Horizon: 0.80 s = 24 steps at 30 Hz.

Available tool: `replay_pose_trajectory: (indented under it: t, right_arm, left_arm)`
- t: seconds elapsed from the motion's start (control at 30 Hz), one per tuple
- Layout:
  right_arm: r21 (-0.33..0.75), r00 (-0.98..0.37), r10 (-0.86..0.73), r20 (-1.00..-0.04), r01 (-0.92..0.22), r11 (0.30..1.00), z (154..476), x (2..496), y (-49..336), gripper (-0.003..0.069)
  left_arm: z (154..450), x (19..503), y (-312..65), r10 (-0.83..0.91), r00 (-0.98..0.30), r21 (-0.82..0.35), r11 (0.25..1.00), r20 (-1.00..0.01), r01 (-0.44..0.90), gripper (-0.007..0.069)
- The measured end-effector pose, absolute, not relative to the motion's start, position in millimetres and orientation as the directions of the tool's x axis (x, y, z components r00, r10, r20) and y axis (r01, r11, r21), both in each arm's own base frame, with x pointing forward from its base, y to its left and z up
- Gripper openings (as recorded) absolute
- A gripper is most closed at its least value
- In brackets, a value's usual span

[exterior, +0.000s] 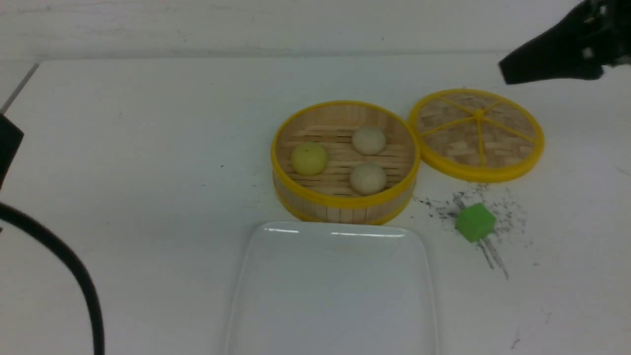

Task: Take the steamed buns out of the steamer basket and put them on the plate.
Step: Use the right arm to grab the steamed stuffed bun that is closest to it

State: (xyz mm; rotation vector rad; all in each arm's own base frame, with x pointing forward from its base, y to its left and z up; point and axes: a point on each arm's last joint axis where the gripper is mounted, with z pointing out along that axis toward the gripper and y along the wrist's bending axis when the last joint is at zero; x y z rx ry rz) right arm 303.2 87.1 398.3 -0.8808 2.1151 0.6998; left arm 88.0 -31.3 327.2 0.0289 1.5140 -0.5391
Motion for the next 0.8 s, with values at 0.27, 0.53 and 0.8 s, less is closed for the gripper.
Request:
replay_pose_trajectory:
  t: [0.27,0.53,0.8]
  right_arm:
    - [0.084,-0.467,-0.508,-0.724,-0.791,0.606,345,346,134,0.0242]
    - [0.048,-0.5,-0.524,-0.689,-0.753,0.656,284,388,149,0.0242]
    - [0.01,-0.5,-0.56,-0.661,-0.752,0.66,229,413,162,0.0281]
  left_arm:
    - [326,87,-33,-0.299,-0.045,-0.294,0.881,-0.953,0.37,0.025]
    - [326,87,-33,-0.295,-0.046,-0.29,0.882,-0.954,0.372,0.025]
    - [325,87,-34,-0.277,-0.048,-0.274,0.886,-0.96,0.373,0.025]
